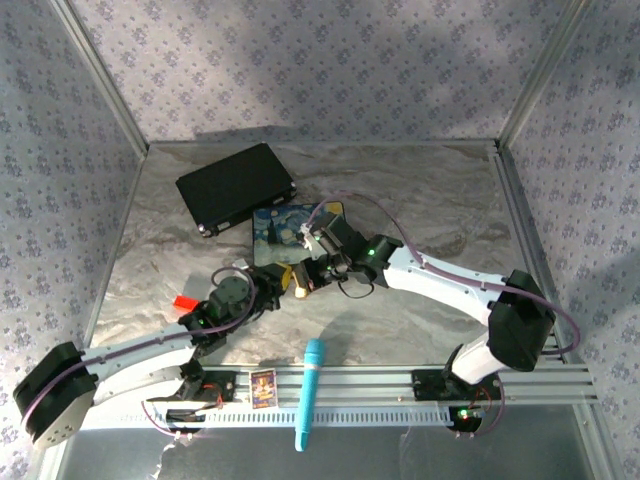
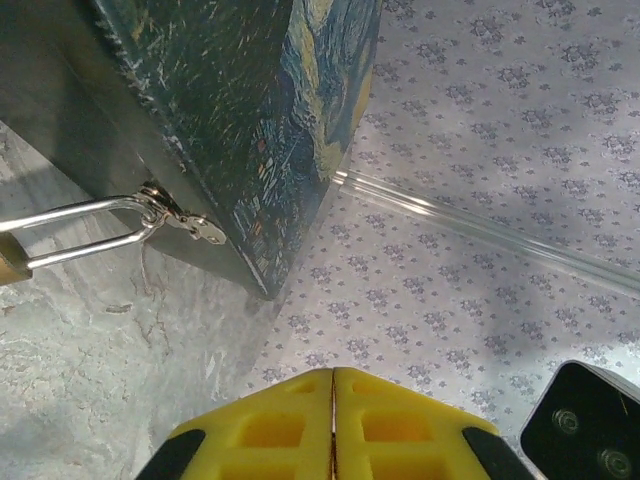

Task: Unlock a padlock with a key

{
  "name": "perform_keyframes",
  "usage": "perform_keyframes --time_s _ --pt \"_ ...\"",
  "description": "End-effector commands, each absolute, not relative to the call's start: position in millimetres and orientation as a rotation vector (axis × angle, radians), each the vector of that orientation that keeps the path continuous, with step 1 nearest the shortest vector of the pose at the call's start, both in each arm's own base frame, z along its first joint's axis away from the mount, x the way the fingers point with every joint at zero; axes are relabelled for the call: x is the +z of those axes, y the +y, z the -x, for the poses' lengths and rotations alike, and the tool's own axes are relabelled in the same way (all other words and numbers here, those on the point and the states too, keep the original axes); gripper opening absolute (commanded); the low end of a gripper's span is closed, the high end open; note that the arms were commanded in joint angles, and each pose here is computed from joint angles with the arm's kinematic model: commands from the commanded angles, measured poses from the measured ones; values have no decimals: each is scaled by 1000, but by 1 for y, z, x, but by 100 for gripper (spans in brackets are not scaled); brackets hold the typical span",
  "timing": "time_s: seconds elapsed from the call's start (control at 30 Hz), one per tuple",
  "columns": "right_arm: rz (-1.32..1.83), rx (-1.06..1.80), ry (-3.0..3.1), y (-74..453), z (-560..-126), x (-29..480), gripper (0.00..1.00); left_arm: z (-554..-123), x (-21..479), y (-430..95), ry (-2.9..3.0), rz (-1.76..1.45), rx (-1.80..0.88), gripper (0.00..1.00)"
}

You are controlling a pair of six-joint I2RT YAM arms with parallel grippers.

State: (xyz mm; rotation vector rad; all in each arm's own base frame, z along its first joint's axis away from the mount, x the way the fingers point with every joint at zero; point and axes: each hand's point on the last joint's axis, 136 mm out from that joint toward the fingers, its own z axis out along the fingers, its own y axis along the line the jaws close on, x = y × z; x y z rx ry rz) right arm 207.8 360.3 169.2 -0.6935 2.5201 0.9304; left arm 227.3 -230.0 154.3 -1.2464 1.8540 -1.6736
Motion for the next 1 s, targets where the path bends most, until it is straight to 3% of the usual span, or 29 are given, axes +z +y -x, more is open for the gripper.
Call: perform_keyframes --time_s 0.0,0.07,0.1,0.17,0.23,0.27,0.47,0.57,0.67,0.97 --pt "695 925 2501 354 -209 179 0 -228 151 -222 1863 1236 -1610 2" --pt "687 987 2487 356 -208 182 5 -229 156 -220 1866 1201 -1577 0" --pt "678 1029 2475 357 -208 185 14 -229 159 -219 1869 1173 -1562 0" --pt "654 1193 2423 361 -208 198 49 -232 174 -218 1852 1080 -1541 0" --pt "626 1345 2337 361 -210 218 67 -234 190 -220 1837 969 -1518 0" --pt "619 1422 2291 362 -210 230 70 -235 200 -220 1825 900 -1501 0" --pt "550 1685 2074 360 -216 280 71 -234 258 -231 1676 593 -1557 0" --pt "572 1764 2006 365 -213 293 64 -231 277 -238 1624 500 -1596 0" --pt "572 1784 1994 364 -212 293 52 -231 285 -240 1591 484 -1627 0" --pt "525 1747 2055 356 -215 269 50 -232 295 -241 1550 469 -1643 0"
